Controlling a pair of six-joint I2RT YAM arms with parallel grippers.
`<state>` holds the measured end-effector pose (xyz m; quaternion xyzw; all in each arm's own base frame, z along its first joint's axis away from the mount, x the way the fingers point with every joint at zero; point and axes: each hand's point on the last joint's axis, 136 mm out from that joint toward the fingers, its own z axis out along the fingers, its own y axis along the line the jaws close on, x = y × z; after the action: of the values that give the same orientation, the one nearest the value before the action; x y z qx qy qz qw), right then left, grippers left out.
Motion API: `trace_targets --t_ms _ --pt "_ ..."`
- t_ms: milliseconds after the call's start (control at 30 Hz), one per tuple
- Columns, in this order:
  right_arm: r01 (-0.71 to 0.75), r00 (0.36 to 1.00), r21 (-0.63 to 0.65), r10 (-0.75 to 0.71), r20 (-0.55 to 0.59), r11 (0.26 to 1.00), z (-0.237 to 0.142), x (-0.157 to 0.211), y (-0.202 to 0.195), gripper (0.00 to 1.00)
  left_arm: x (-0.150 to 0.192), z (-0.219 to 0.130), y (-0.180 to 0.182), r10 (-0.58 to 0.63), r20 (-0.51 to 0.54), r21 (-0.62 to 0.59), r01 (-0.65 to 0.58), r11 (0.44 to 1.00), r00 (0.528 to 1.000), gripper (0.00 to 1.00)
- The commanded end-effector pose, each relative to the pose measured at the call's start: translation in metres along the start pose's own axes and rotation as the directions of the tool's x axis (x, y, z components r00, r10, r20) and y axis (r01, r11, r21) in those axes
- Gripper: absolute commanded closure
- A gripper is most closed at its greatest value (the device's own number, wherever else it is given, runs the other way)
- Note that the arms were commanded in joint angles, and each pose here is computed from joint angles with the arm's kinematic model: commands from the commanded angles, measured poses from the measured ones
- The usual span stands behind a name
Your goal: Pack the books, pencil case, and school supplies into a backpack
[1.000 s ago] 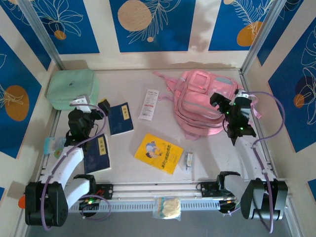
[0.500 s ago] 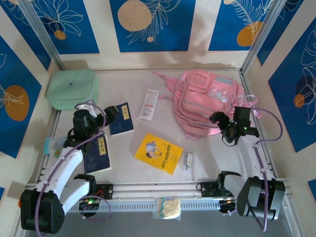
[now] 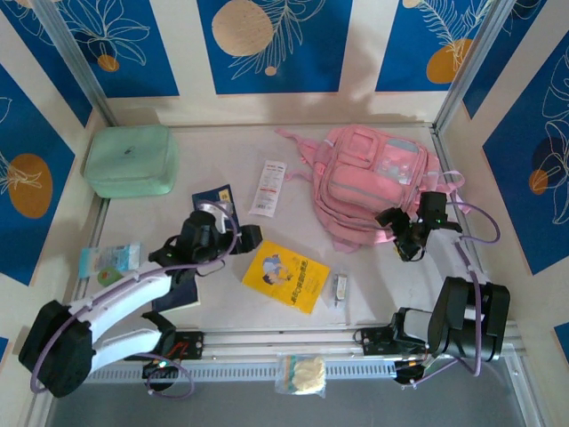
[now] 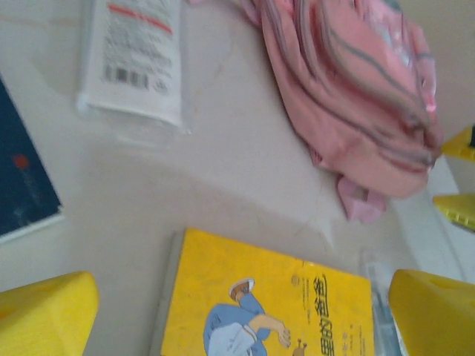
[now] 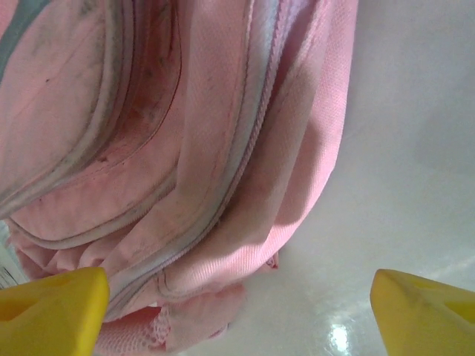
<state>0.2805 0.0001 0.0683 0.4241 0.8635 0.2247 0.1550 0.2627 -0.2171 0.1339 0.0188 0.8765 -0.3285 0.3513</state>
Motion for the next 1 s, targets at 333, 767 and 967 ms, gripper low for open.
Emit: trace_targets --t_ms 333,767,967 --pt "0.141 0.983 -0.051 -0.146 -0.107 0.989 0.03 0.001 0.038 0.65 -0.011 0.021 -0.038 0.063 0.032 0.032 -0.064 0.997 0.998 0.0" --pt "0.313 0.936 -0.115 -0.327 -0.134 0.943 0.049 0.094 0.131 0.93 -0.021 0.002 -0.029 0.071 0.039 -0.061 -0.068 0.996 0.997 0.0" --pt "0.328 0.935 -0.142 -0.343 -0.096 0.934 0.053 0.132 0.169 0.74 -0.026 0.007 -0.04 0.06 0.034 -0.029 -0.059 0.998 0.998 0.0"
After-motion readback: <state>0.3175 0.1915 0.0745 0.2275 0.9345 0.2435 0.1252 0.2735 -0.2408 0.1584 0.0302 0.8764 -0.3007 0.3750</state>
